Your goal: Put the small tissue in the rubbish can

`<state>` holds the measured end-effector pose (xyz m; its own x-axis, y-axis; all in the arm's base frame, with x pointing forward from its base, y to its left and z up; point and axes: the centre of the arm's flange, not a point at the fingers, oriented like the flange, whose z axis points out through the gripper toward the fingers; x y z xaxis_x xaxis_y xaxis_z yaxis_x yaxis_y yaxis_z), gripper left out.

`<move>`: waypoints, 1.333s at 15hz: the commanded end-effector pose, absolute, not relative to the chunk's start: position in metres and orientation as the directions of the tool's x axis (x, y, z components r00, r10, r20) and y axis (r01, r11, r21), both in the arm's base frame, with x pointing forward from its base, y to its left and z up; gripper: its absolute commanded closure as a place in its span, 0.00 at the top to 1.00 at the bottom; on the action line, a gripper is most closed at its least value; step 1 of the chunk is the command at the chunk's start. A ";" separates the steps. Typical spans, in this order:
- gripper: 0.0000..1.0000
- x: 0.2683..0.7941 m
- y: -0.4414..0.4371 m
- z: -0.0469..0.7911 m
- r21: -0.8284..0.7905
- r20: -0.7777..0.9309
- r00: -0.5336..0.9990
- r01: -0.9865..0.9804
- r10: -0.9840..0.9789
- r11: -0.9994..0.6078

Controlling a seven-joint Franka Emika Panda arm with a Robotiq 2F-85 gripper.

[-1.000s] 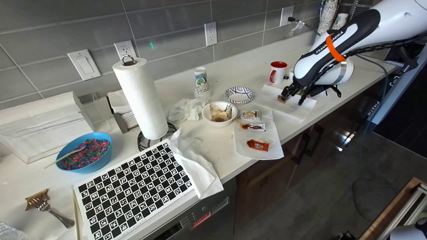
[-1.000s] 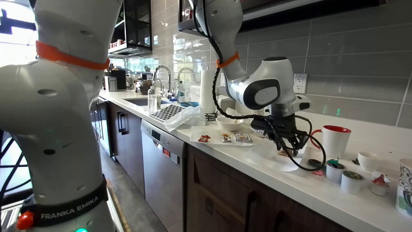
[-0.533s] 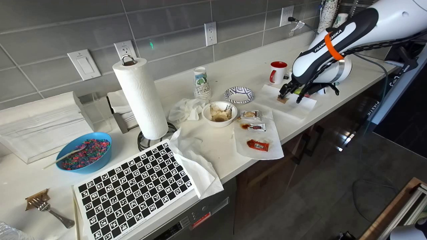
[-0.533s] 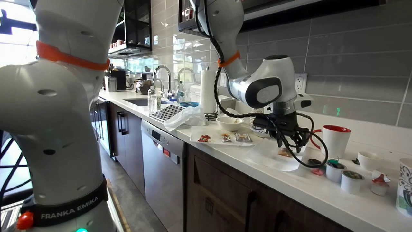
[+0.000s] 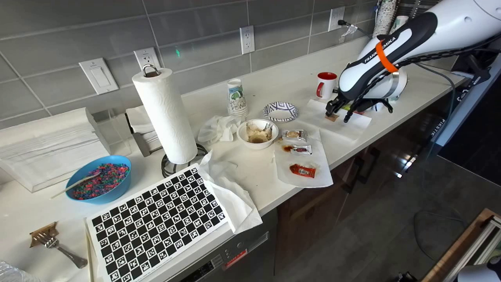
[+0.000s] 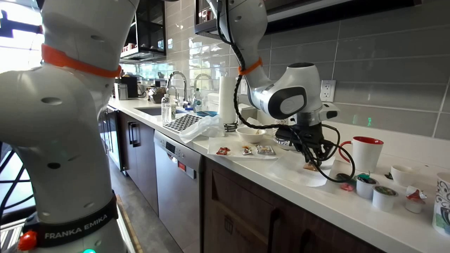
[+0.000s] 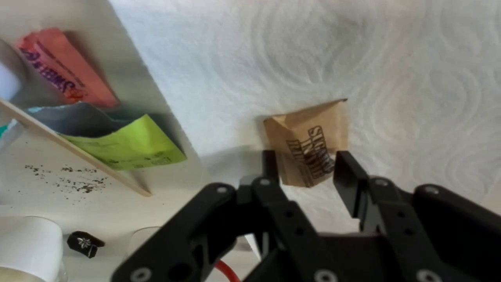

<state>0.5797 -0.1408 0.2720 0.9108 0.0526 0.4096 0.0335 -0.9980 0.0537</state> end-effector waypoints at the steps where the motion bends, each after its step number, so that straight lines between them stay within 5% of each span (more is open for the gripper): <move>1: 0.12 0.584 -0.142 0.265 0.050 0.419 0.906 0.037 0.055 -0.998; 3: 0.01 0.584 -0.142 0.263 0.048 0.416 0.908 0.035 0.052 -0.998; 18: 0.00 0.561 -0.124 0.307 0.072 0.459 0.888 0.001 0.034 -0.997; 19: 0.26 0.558 -0.124 0.306 0.069 0.462 0.887 -0.006 0.027 -0.998; 20: 0.28 0.556 -0.123 0.303 0.061 0.463 0.886 -0.009 0.021 -0.998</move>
<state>0.5738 -0.1321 0.3038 0.8893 0.0428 0.4553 0.0171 -0.9980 0.0604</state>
